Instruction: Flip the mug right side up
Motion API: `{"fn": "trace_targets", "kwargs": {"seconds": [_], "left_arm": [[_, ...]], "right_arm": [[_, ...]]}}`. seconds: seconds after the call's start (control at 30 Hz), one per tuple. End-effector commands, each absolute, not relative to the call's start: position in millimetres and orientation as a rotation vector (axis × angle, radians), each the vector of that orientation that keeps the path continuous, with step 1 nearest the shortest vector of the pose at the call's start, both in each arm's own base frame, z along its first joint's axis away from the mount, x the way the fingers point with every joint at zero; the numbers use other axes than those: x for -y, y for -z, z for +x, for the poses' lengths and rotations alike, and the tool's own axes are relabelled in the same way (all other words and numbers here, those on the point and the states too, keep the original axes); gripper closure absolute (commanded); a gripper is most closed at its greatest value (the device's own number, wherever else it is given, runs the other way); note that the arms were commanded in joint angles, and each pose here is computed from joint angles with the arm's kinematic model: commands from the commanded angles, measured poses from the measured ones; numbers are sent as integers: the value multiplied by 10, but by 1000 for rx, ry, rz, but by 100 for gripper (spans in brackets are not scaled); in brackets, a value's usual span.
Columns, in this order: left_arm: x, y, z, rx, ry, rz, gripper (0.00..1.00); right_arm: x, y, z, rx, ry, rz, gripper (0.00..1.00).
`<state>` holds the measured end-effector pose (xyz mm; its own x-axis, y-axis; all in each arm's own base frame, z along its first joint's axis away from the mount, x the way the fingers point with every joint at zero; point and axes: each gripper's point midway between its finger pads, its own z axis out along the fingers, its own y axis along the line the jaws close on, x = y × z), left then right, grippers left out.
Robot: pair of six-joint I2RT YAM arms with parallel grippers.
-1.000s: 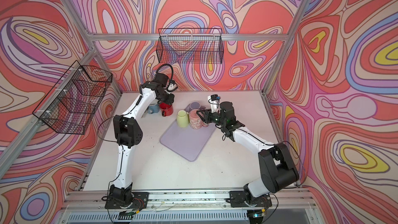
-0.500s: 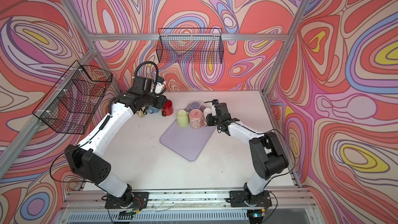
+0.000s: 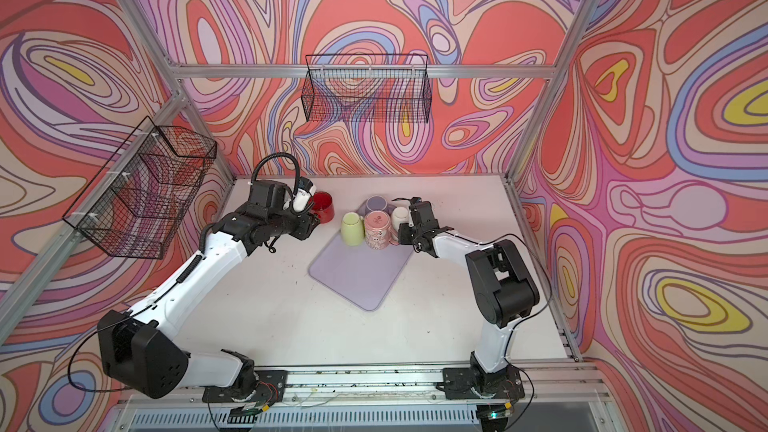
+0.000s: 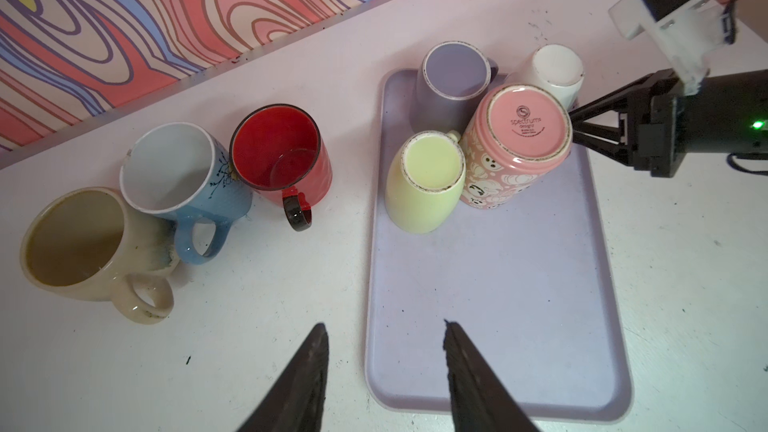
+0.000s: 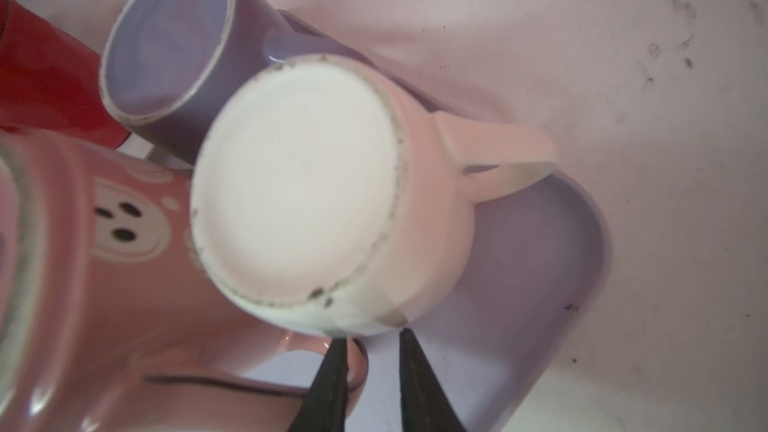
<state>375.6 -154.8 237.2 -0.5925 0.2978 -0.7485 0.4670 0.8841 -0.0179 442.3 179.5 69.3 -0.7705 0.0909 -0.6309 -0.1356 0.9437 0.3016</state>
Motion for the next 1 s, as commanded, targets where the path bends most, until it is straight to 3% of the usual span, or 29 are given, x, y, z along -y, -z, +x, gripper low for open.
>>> {"fn": "trace_targets", "kwargs": {"seconds": [0.0,0.63,0.97], "left_arm": [[1605,-2444,3780,-2199,295,575,52],[1519,-2317,3889,-2252,261,452,52],[1676,-1956,3743,-2306,363,377,51]], "right_arm": [[-1832,-742,4508,-2387,-457,-32,78],[-2744,-854,3728,-2426,-704,-203,80],[-3052,-900,3445,-2459,-795,-311,80]]}}
